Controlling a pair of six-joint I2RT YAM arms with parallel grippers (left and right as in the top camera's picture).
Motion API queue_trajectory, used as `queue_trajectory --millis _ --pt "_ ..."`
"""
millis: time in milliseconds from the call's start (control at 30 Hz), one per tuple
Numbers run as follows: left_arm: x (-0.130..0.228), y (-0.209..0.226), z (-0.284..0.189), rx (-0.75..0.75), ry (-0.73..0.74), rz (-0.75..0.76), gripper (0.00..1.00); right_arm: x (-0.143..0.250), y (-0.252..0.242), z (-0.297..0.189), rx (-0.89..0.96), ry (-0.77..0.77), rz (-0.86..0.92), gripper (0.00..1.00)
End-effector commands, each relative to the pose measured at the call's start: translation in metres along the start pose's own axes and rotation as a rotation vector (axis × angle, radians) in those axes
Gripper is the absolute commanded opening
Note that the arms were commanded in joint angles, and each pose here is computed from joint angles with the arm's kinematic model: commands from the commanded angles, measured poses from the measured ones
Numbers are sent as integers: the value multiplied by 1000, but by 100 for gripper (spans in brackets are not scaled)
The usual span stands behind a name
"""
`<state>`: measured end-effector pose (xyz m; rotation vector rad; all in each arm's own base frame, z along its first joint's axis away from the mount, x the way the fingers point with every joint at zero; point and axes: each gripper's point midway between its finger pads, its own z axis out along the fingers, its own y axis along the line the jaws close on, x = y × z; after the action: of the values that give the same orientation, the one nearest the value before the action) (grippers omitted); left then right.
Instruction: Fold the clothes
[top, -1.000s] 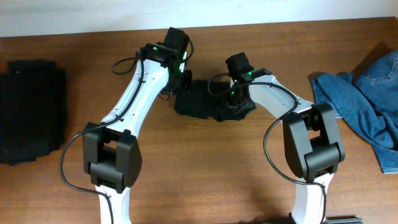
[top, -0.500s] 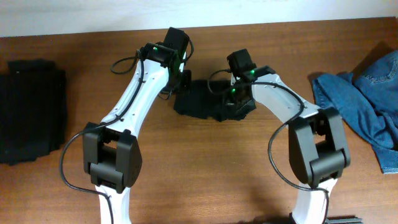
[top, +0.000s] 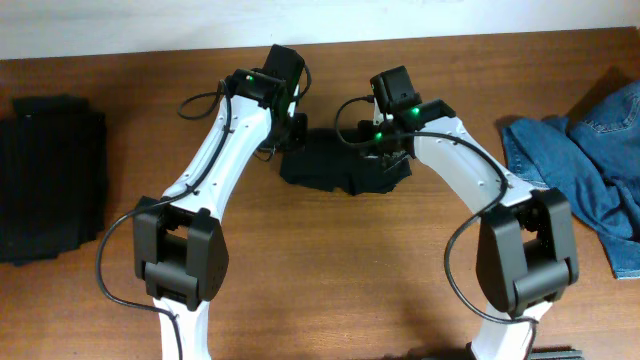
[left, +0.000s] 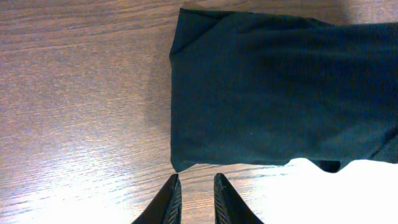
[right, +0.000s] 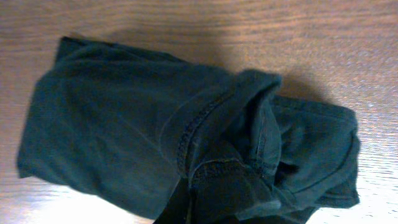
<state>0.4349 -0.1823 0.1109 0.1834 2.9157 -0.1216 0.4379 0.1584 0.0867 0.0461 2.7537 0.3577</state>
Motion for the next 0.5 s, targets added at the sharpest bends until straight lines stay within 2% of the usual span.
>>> queue_trajectory --millis 0,267,467 --pt "-4 2 -4 -9 -14 11 19 -19 10 -33 -25 -86 -24 4" --pt "-3 3 -4 -14 -8 14 19 -18 6 -36 -18 -78 -15 4" --pt "-3 3 -4 -15 -7 14 19 -16 -16 -39 10 -56 28 4"
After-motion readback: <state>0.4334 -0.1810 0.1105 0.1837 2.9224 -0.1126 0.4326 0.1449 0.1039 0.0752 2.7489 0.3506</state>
